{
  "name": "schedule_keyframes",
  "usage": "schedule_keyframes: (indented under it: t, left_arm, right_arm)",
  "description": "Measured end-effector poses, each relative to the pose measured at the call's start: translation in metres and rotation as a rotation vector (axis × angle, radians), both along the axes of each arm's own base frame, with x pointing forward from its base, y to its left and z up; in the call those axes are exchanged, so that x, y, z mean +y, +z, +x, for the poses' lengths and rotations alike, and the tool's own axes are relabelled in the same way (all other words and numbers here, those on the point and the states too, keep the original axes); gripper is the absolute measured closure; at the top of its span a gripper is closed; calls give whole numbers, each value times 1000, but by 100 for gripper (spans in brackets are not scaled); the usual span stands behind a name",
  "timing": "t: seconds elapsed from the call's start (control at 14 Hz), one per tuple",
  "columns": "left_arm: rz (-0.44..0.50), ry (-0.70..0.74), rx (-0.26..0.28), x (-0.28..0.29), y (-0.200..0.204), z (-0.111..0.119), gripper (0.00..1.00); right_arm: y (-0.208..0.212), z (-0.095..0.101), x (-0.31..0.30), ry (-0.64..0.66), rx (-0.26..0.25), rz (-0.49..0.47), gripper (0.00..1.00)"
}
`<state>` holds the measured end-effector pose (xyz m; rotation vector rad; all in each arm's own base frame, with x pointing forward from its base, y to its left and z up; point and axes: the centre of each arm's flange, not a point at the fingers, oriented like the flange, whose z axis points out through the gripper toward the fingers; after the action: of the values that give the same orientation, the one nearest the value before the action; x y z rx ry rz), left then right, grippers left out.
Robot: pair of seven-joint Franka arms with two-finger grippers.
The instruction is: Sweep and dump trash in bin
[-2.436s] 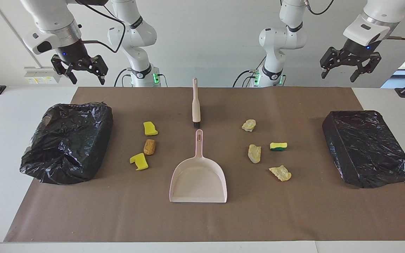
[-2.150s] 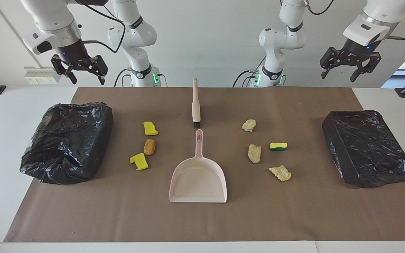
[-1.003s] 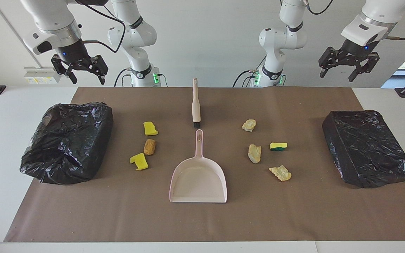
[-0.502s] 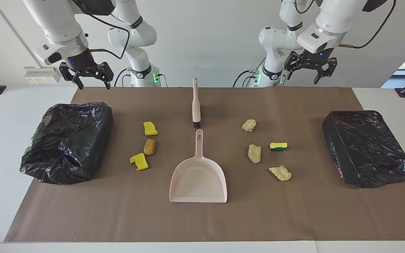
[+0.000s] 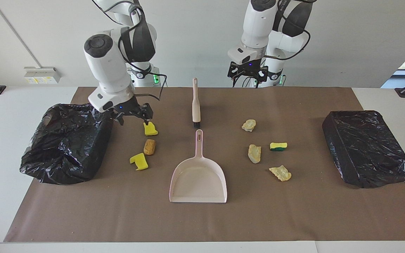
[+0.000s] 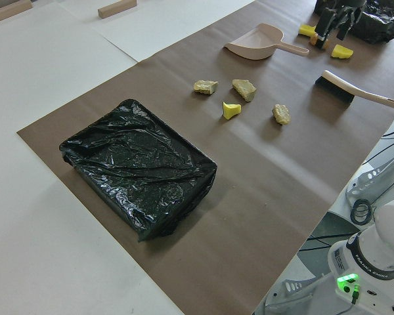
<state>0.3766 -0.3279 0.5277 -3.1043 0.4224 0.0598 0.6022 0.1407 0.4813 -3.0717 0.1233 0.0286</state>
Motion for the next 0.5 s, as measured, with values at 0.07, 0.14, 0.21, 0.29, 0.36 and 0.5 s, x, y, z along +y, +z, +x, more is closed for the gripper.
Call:
schedule_keyframes:
  t: [0.07,0.14,0.21,0.29,0.36,0.5]
  left_arm:
    - [-9,15,-5,-20,-18,-19,0]
    - [-15,24,-10,-38,-34,-38,0]
    - [-20,26,-14,-55,-48,-58,0]
    - [-23,32,-17,-74,-63,-79,0]
    - [-28,40,-21,-93,-79,-99,0]
    - [-32,56,-23,-127,-110,-131,0]
  right_arm:
    - [-21,7,23,-32,-6,21,0]
    - [-38,14,40,-52,-12,28,0]
    - [-55,20,54,-70,-8,32,0]
    - [-69,26,67,-85,-2,34,0]
    - [-81,30,85,-97,5,34,0]
    - [-98,37,131,-135,0,34,0]
